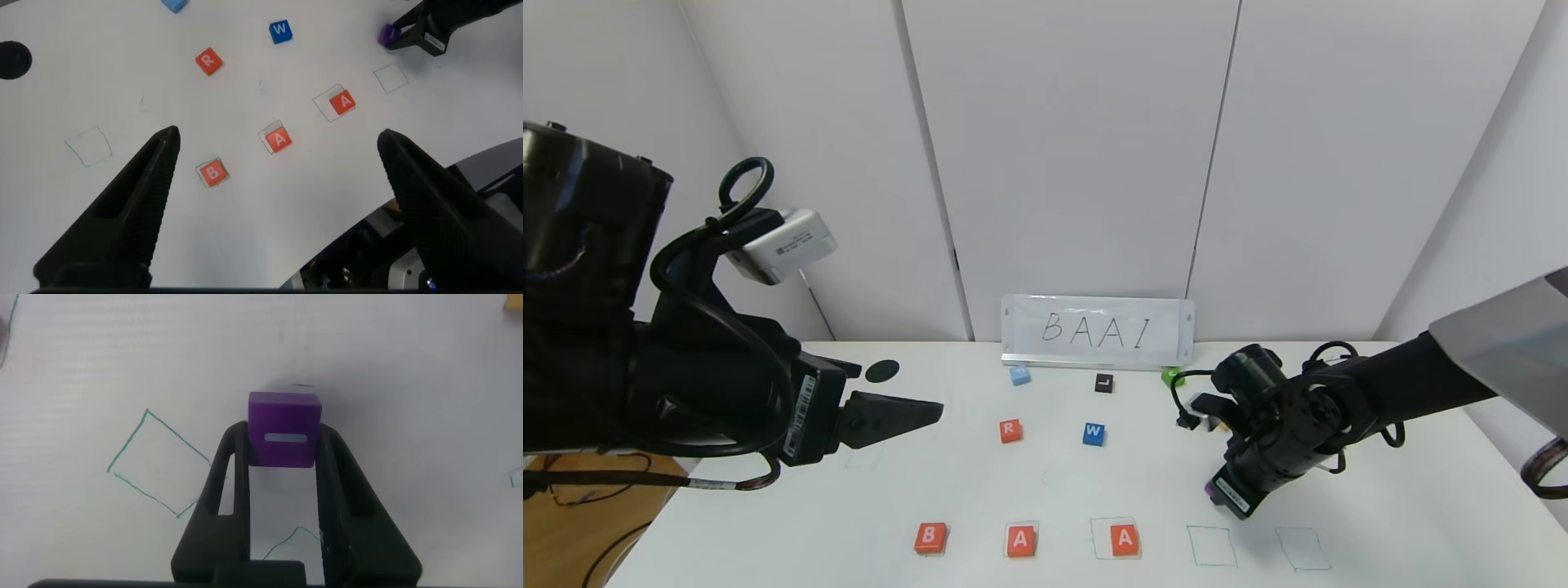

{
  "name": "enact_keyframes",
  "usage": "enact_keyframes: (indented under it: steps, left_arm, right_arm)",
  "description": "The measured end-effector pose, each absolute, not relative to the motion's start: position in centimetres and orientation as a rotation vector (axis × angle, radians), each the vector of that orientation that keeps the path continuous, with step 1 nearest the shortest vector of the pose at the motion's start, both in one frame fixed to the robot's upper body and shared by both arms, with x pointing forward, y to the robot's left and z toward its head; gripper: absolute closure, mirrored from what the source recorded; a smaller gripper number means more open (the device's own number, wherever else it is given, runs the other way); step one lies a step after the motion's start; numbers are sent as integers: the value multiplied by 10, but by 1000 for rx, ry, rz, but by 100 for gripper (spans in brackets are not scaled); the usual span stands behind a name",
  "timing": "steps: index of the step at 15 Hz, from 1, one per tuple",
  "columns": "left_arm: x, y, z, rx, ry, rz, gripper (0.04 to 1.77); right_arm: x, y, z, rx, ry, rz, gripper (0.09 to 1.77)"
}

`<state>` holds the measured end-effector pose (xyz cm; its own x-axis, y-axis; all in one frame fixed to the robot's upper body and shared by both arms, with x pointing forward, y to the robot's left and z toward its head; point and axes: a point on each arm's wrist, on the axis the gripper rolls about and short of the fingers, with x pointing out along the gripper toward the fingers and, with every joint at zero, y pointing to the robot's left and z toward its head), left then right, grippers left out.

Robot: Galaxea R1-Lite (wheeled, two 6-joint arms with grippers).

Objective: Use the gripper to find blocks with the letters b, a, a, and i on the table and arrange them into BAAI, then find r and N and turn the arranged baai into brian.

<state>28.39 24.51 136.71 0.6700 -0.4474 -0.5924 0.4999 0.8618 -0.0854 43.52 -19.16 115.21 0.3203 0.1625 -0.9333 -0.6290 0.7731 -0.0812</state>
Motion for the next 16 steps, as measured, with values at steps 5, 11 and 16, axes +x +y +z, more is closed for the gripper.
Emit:
enact_keyframes:
  steps: [5,11,16]
  left_arm:
    - [284,243,1365,92,653,-542,9]
    - [284,242,1364,106,654,-546,9]
    - [285,242,1362,110,658,-539,9]
  right_arm:
    - [421,-194,1172,-633,1116,658,133]
    - [406,-196,1186,-786,1053,916,133]
    - [406,-197,1180,-868,1009,1018,133]
